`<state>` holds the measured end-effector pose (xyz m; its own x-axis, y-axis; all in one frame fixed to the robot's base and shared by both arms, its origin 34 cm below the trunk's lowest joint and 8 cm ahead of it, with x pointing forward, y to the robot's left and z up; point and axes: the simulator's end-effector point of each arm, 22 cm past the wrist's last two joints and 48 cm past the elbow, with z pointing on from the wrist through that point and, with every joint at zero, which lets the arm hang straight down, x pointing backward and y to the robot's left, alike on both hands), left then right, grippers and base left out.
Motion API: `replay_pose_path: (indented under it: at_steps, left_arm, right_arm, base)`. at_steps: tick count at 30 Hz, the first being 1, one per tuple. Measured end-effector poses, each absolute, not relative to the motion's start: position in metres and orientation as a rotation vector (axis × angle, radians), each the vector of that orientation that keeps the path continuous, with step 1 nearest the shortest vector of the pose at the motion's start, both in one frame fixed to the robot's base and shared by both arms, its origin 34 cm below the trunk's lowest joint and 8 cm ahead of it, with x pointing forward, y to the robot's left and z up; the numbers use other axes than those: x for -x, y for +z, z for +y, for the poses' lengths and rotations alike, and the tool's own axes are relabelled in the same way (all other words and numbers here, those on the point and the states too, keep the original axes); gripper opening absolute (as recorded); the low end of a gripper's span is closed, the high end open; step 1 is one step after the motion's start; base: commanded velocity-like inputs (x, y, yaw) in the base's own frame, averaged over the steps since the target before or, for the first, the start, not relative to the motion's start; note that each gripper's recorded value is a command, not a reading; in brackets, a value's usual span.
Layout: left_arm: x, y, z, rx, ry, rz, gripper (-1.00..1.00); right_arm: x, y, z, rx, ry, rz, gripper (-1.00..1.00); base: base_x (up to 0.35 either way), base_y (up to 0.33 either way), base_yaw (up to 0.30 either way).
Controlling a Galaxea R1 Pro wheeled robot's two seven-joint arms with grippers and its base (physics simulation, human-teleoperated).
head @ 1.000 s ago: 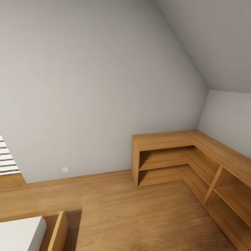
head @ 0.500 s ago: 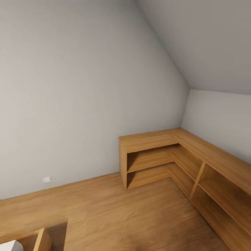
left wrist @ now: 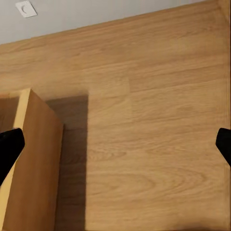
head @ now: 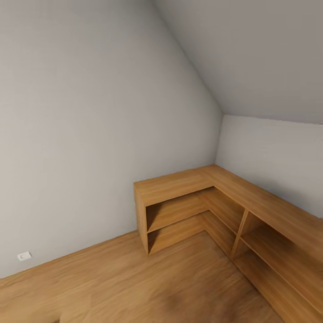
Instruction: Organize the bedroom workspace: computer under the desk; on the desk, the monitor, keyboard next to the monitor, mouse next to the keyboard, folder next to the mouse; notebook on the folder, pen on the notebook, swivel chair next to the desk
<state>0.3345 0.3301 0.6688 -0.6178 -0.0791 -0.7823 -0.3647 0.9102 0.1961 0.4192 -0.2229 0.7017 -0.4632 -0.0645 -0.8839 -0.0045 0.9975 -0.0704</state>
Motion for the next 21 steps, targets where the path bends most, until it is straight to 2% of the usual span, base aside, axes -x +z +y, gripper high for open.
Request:
replay_pose_path:
  at_steps: [6,21]
  left_arm:
    - [-0.3347,0.6687,0.3302,0.316,0.428,2.214,1.00]
    - [-0.3348,0.6687,0.3301,0.315,0.428,2.214,1.00]
  right_arm:
    - [-0.4194,0.7016,-0.2229,0.049,-0.069,2.052,1.00]
    - [-0.4194,0.7017,-0.2228,0.048,-0.069,2.051,1.00]
  base:
    - [0.166,0.000,-0.263]
    - [0.009,0.000,-0.263]
